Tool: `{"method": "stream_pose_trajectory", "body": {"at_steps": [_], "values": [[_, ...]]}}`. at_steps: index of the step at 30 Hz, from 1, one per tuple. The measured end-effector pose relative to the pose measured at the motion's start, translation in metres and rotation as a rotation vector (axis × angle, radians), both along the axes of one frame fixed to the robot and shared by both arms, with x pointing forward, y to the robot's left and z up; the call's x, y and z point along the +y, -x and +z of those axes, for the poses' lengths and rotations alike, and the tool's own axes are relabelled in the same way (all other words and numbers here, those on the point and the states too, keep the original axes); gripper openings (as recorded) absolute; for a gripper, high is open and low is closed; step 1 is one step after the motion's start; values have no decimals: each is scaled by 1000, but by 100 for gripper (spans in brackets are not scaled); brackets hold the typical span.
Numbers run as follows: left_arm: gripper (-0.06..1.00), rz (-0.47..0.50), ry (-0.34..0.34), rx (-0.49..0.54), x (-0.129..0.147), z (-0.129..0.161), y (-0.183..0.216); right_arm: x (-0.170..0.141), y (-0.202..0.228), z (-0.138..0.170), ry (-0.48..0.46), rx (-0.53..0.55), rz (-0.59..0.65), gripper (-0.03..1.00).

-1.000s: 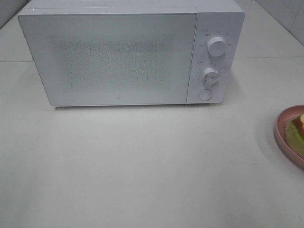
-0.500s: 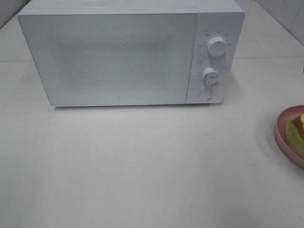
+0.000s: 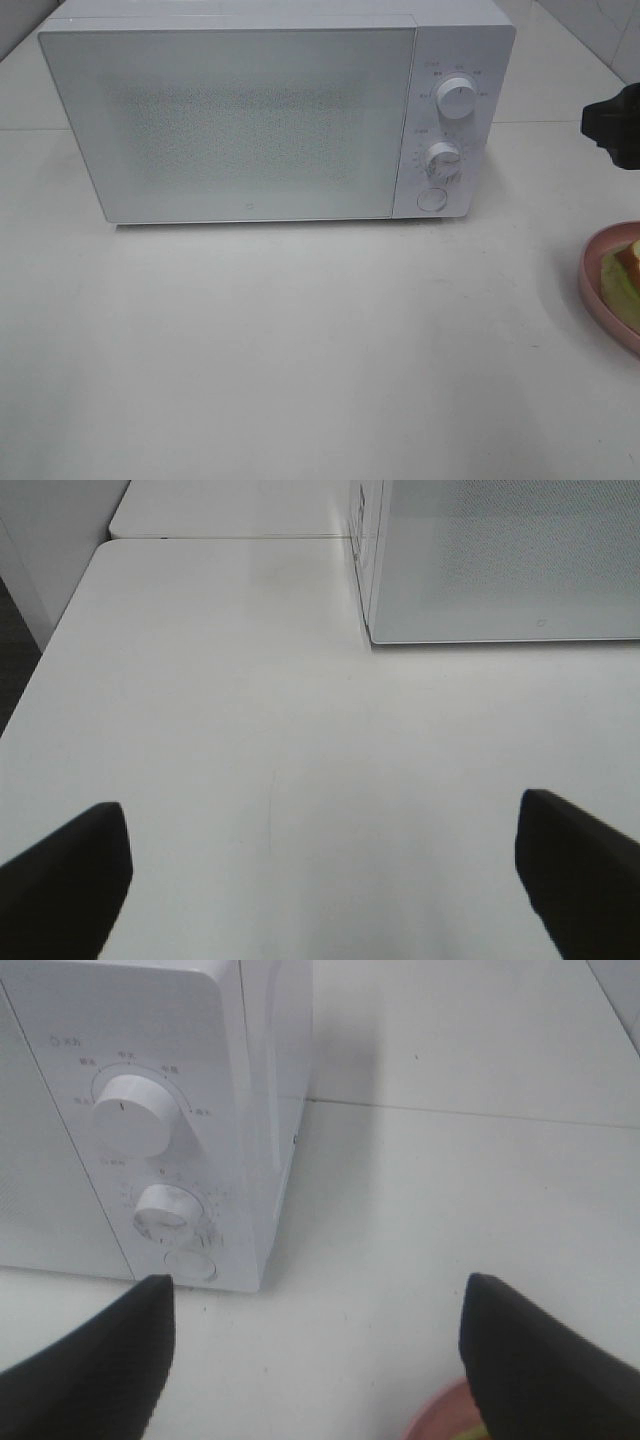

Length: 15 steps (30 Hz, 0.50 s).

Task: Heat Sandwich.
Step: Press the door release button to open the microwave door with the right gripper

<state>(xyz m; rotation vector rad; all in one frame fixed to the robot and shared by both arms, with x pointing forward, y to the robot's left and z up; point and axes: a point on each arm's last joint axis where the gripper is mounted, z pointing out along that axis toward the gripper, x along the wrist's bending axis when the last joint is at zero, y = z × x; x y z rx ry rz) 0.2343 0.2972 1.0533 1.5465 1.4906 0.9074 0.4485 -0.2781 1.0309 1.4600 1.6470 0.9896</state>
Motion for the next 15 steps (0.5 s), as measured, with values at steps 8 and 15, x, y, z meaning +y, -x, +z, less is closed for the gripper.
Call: {"method": "stream_pose_trajectory", "body": {"at_steps": [8, 15], "values": [[97, 0, 0, 0, 0, 0, 0, 4, -12, -30, -8, -107, 30, 76], [97, 0, 0, 0, 0, 0, 0, 11, -13, -51, -12, -149, 26, 76]]}}
